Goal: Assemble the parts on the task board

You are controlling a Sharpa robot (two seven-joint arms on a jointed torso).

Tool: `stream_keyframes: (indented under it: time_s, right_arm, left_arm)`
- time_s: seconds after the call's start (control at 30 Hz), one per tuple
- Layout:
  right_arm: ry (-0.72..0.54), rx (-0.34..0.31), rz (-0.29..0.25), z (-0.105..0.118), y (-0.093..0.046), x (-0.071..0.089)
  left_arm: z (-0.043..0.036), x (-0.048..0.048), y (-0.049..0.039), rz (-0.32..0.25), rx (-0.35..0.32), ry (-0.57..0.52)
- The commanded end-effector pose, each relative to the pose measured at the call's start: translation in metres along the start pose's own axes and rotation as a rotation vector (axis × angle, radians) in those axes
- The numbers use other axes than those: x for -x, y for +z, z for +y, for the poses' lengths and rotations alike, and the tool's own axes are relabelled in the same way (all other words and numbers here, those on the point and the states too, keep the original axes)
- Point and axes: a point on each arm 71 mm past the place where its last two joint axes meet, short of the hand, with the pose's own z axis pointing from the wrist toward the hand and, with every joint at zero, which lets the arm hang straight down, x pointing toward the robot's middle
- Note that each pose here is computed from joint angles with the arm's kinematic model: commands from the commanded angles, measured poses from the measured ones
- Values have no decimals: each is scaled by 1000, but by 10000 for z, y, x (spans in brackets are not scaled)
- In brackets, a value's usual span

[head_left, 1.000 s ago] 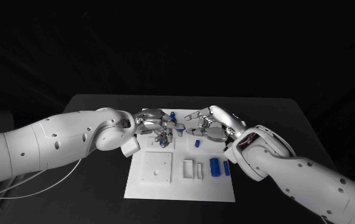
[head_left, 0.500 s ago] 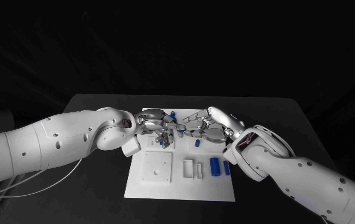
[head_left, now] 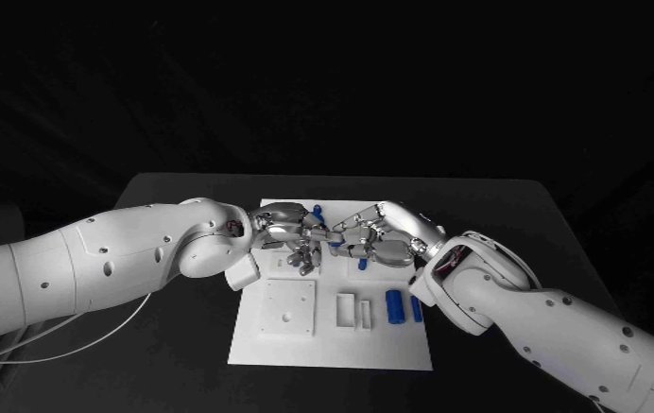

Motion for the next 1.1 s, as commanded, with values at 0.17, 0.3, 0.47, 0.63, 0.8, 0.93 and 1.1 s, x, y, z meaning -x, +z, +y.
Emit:
stream_keyframes:
  time_s: [0.17,0.3,0.47,0.63,0.8,0.93,1.1]
  right_arm:
    - [13,7,36,-4,-3,-37]
    - [13,5,38,-9,-5,-38]
    - [11,3,30,-13,-8,-32]
    - [9,3,17,-9,-7,-23]
    - [7,5,7,0,-4,-20]
    - [4,5,4,3,1,-21]
    - [-9,5,-1,11,9,-26]
  left_arm:
    - [-16,-31,12,22,-5,5]
    - [-17,-29,9,20,-7,5]
    - [-14,-21,2,15,-8,5]
    - [-13,-17,-2,12,-8,4]
    - [-15,-16,-1,9,-9,-1]
    - [-17,-15,0,6,-11,-6]
    - [-22,-24,5,5,-12,-16]
